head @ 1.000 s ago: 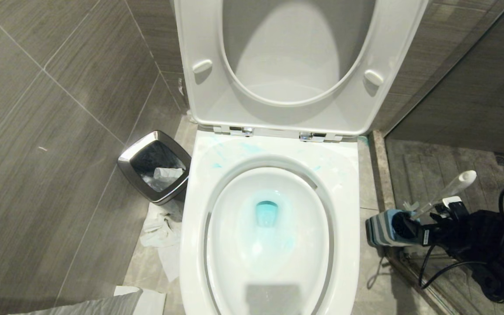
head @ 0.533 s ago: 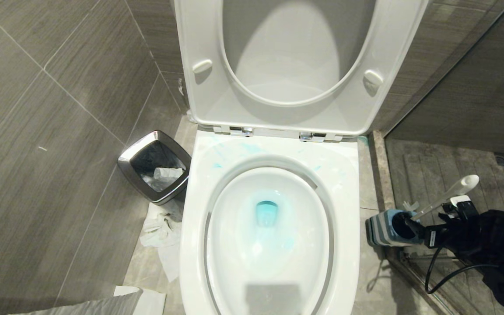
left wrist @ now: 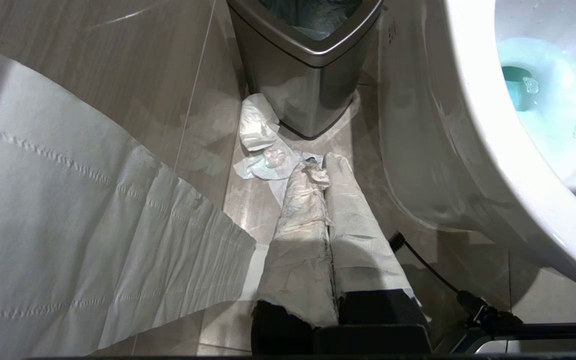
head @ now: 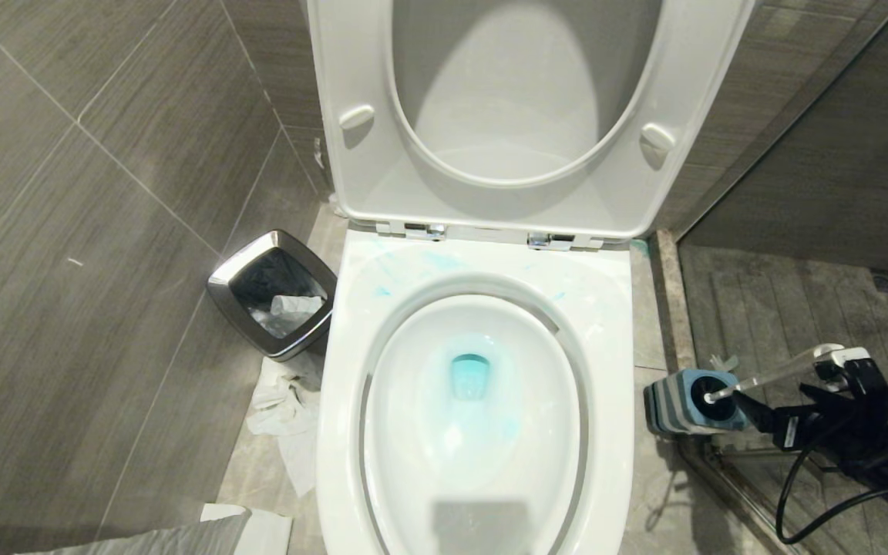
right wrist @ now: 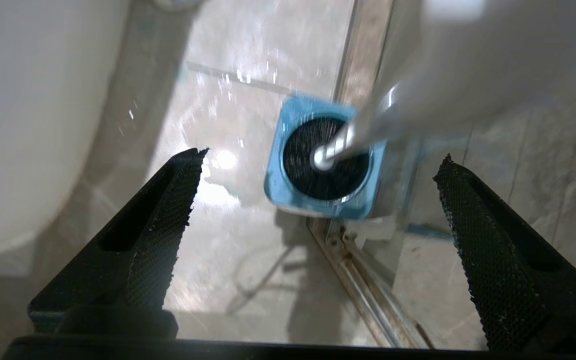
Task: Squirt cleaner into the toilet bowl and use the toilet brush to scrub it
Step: Put the toilet brush back
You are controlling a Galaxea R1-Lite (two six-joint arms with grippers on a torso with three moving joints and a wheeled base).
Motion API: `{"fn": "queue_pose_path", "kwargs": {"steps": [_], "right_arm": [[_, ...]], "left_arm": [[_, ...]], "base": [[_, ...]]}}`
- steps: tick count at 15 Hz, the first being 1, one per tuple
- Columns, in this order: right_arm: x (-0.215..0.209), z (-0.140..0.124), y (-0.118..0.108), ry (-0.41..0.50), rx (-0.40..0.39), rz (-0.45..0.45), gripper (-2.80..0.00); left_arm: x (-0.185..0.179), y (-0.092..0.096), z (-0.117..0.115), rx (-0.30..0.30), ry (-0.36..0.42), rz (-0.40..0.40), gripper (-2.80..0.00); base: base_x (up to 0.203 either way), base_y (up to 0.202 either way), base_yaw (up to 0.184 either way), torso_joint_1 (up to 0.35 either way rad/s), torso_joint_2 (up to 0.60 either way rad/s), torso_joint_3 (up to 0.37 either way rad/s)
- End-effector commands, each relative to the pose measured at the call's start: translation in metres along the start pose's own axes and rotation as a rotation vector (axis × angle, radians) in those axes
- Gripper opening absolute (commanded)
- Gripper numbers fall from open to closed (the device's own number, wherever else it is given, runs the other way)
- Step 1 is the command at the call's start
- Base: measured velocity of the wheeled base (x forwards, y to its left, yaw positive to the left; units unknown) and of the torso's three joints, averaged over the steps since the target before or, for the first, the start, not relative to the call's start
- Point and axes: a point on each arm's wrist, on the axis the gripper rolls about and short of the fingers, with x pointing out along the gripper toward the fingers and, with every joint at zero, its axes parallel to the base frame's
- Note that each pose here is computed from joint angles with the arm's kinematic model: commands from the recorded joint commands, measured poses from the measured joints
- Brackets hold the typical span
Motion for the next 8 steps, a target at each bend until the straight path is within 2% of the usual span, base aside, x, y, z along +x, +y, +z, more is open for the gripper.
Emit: {"fn": "queue_pose_path", "kwargs": {"steps": [1,3,6,8], "right_arm": [[-0.018,0.020,0.000,-0.079,-0.009,-0.014,0.00],[-0.027,0.024,0.002,-0.090,-0.006,-0.016,0.00],[-0.041,0.039,0.003,-0.158,-0.024,-0.028,0.00],[-0.065,0.039,0.009,-0.156,-0.021,-0.027,0.00]], "left_arm": [[0.001,0.000,-0.002,0.000,0.008,0.001,-2.80],[0.001,0.000,-0.002,0.000,0.008,0.001,-2.80],[0.001,0.000,-0.002,0.000,0.008,0.001,-2.80],[0.001,0.000,-0.002,0.000,0.008,0.001,-2.80]], "base": [[0.000,0.000,0.000,0.000,0.00,0.000],[0.000,0.000,0.000,0.000,0.00,0.000],[0.000,0.000,0.000,0.000,0.00,0.000],[0.000,0.000,0.000,0.000,0.00,0.000]]}}
